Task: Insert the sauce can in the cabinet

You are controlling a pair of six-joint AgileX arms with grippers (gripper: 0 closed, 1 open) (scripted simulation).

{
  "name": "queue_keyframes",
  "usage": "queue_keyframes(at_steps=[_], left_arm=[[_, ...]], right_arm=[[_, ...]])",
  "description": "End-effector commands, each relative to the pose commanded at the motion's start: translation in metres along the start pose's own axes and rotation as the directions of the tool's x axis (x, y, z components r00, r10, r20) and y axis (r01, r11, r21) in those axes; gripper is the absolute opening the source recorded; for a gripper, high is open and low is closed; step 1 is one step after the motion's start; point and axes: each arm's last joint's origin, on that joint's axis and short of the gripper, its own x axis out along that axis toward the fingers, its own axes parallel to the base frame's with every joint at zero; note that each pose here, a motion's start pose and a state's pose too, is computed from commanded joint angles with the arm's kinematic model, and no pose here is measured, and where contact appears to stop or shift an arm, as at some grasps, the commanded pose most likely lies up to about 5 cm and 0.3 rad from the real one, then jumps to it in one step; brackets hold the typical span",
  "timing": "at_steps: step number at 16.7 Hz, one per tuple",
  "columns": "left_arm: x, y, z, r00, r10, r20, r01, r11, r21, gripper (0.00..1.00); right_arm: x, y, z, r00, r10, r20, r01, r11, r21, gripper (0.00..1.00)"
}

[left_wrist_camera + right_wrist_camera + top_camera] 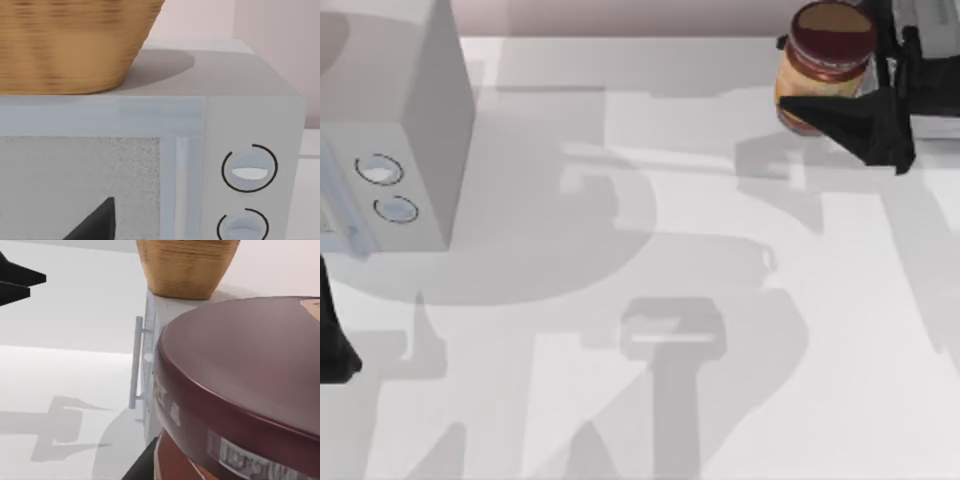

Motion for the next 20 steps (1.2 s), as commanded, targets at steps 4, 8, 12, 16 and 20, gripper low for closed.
queue_keyframes(at_steps=[4, 8, 12, 16, 20], left_arm=[[0.000, 0.000, 0.000, 1.000, 0.000, 0.000, 0.000, 1.000, 0.000, 1.00], [0.000, 0.000, 0.000, 1.000, 0.000, 0.000, 0.000, 1.000, 0.000, 1.00], [0.000, 0.000, 0.000, 1.000, 0.000, 0.000, 0.000, 1.000, 0.000, 1.00], [0.000, 0.000, 0.000, 1.000, 0.000, 0.000, 0.000, 1.000, 0.000, 1.00], [0.000, 0.000, 0.000, 1.000, 0.000, 0.000, 0.000, 1.000, 0.000, 1.00]], right_arm=[[-0.023, 0.041, 0.052, 0.984, -0.179, 0.002, 0.179, 0.984, -0.011, 0.00], [-0.047, 0.103, 0.088, 0.907, -0.421, -0.003, 0.421, 0.907, 0.014, 0.00], [-0.055, 0.155, 0.106, 0.824, -0.567, 0.019, 0.567, 0.824, -0.002, 0.00], [-0.056, 0.196, 0.104, 0.756, -0.654, 0.026, 0.654, 0.756, -0.001, 0.00], [-0.071, 0.237, 0.088, 0.574, -0.819, 0.019, 0.819, 0.574, 0.003, 0.00]])
